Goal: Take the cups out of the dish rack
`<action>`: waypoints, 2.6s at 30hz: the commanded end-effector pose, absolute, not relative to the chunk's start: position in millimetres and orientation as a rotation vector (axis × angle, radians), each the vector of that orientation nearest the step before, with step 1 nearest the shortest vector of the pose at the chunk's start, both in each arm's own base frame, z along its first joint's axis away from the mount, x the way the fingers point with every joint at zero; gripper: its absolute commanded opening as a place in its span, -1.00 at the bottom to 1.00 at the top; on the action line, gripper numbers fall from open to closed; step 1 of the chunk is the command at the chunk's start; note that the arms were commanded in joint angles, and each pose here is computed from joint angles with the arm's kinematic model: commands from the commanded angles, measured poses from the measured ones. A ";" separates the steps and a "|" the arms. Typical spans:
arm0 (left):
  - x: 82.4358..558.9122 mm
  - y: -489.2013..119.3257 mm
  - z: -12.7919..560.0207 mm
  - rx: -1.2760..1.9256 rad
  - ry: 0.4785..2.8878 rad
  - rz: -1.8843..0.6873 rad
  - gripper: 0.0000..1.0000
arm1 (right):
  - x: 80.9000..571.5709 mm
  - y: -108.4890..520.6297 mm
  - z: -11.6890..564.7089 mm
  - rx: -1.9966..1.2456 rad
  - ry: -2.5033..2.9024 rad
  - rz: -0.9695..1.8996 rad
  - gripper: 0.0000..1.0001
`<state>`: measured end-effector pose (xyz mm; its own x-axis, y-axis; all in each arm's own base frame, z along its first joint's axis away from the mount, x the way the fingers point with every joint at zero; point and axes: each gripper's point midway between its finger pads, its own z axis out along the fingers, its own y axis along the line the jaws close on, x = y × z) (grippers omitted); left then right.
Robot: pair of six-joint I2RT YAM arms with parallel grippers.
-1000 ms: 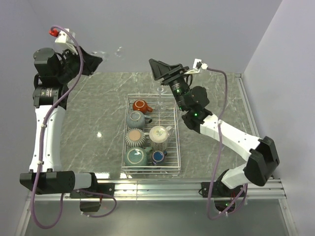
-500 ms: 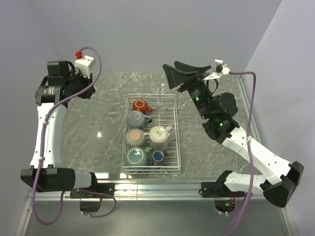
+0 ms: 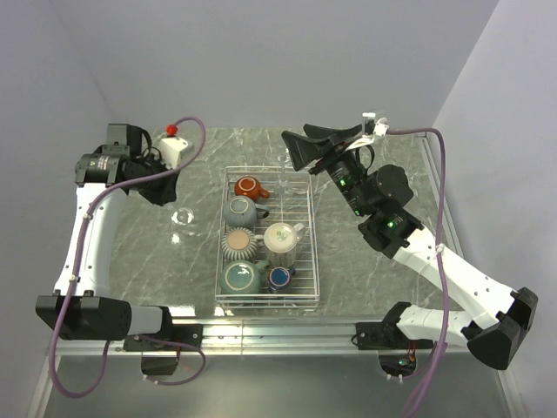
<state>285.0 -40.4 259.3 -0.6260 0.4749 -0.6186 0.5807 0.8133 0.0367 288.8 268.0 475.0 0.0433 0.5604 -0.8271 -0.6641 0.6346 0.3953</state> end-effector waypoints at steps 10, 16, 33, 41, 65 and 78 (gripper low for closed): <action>266.6 -77.4 230.9 1.071 2.333 -0.285 -0.99 | 280.8 261.6 475.9 -0.115 1.193 0.922 0.47; 271.2 -83.2 222.4 1.107 2.355 -0.320 -0.99 | 281.9 262.5 475.3 -0.118 1.199 0.918 0.47; 281.6 -76.8 219.9 1.112 2.347 -0.250 -0.10 | 287.7 267.1 468.3 -0.135 1.237 0.892 0.48; 284.6 -75.8 245.1 1.091 2.279 -0.207 0.19 | 291.7 267.7 462.2 -0.181 1.279 0.829 0.57; 280.9 -96.0 376.8 0.723 1.942 -0.273 0.30 | 338.0 274.4 320.5 -0.594 1.291 0.592 0.56; 271.7 -99.2 382.7 0.753 1.904 -0.291 0.31 | 386.3 288.7 290.4 -0.454 1.256 0.583 0.45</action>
<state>275.3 -91.0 369.4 -0.3315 0.3950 -0.8568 0.5970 0.7911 0.1337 377.4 291.7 247.7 0.0773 0.0578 -0.9953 -0.6627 0.7488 -0.0080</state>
